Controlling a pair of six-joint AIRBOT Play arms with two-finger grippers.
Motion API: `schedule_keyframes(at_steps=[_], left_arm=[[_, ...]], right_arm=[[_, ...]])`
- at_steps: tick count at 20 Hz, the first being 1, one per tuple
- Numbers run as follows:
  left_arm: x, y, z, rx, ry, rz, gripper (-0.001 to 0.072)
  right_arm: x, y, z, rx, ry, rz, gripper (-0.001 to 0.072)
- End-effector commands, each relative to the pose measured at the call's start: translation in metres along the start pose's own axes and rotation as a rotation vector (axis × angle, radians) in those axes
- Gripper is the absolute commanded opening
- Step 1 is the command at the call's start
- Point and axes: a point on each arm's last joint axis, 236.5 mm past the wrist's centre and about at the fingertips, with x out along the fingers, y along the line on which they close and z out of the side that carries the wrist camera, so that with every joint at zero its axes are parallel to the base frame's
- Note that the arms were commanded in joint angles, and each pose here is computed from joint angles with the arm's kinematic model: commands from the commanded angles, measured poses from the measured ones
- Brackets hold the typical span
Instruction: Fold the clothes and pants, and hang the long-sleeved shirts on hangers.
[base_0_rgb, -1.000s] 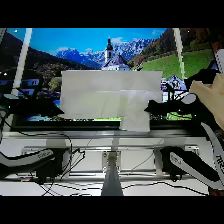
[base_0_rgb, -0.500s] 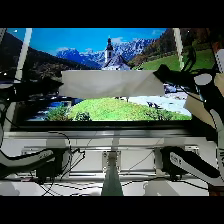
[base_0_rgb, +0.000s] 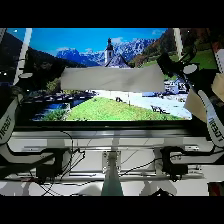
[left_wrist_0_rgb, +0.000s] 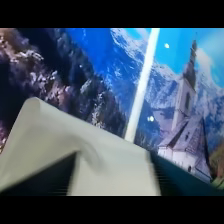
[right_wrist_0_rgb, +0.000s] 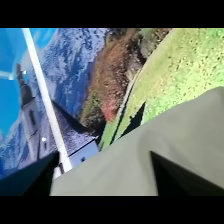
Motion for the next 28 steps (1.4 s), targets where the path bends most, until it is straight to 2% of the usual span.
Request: schedule_keyframes(at_steps=[1,3,4,5,6,10,11,12,16,17,18,19,20,21,23,24,25,26,28], left_arm=[[0.011,0.004,0.0,0.026,-0.025,0.031,0.0701],[0.003,0.005,0.008,0.095,-0.023,0.008,0.0698],[-0.003,0.009,0.01,0.102,-0.004,-0.006,0.0662],[-0.009,0.014,0.006,0.139,0.047,-0.023,0.0519],[-0.015,0.022,-0.004,0.194,0.118,-0.028,0.0475],[-0.042,0.077,-0.038,0.241,0.372,0.109,0.0497],[-0.045,0.081,-0.045,0.261,0.421,0.12,0.0643],[-0.043,0.082,-0.05,0.262,0.45,0.113,0.0719],[-0.014,0.068,-0.076,0.204,0.504,0.056,0.0707],[-0.007,0.065,-0.084,0.213,0.524,0.047,0.0683],[-0.001,0.064,-0.091,0.239,0.537,0.044,0.0578],[0.004,0.062,-0.093,0.249,0.533,0.047,0.044],[0.008,0.06,-0.091,0.262,0.519,0.051,0.0264],[0.008,0.054,-0.09,0.271,0.521,0.04,0.0017],[0.002,0.033,-0.079,0.306,0.54,-0.006,0.001],[-0.007,0.022,-0.072,0.358,0.562,-0.021,0.0009],[-0.019,0.014,-0.064,0.426,0.587,-0.019,0.0008],[-0.036,0.009,-0.054,0.491,0.609,0.01,0.0009],[-0.073,-0.004,-0.037,0.612,0.626,0.074,0.0009]], right_arm=[[0.015,-0.016,0.001,-0.055,-0.003,-0.046,0.0687],[0.012,-0.019,-0.002,-0.147,0.031,-0.069,0.0687],[0.011,-0.019,-0.003,-0.187,0.046,-0.08,0.0687],[0.01,-0.019,-0.004,-0.211,0.058,-0.085,0.0686],[0.009,-0.017,-0.004,-0.219,0.066,-0.084,0.0687],[0.008,-0.012,-0.003,-0.218,0.071,-0.074,0.0686],[0.008,-0.012,-0.006,-0.217,0.08,-0.074,0.0686],[0.009,-0.011,-0.01,-0.218,0.094,-0.073,0.0686],[0.014,0.014,-0.042,-0.33,0.143,-0.033,0.0686],[0.016,0.023,-0.052,-0.382,0.156,-0.017,0.0686],[0.018,0.031,-0.061,-0.409,0.162,-0.005,0.0685],[0.019,0.04,-0.068,-0.425,0.16,0.009,0.0684],[0.021,0.052,-0.077,-0.445,0.155,0.028,0.0671],[0.022,0.064,-0.087,-0.467,0.152,0.048,0.0572],[0.023,0.084,-0.11,-0.506,0.16,0.085,0.043],[0.022,0.094,-0.125,-0.528,0.177,0.104,0.0316],[0.021,0.103,-0.14,-0.56,0.195,0.123,0.0147],[0.02,0.111,-0.154,-0.587,0.207,0.141,0.0016],[0.018,0.129,-0.182,-0.624,0.222,0.181,0.0013]])
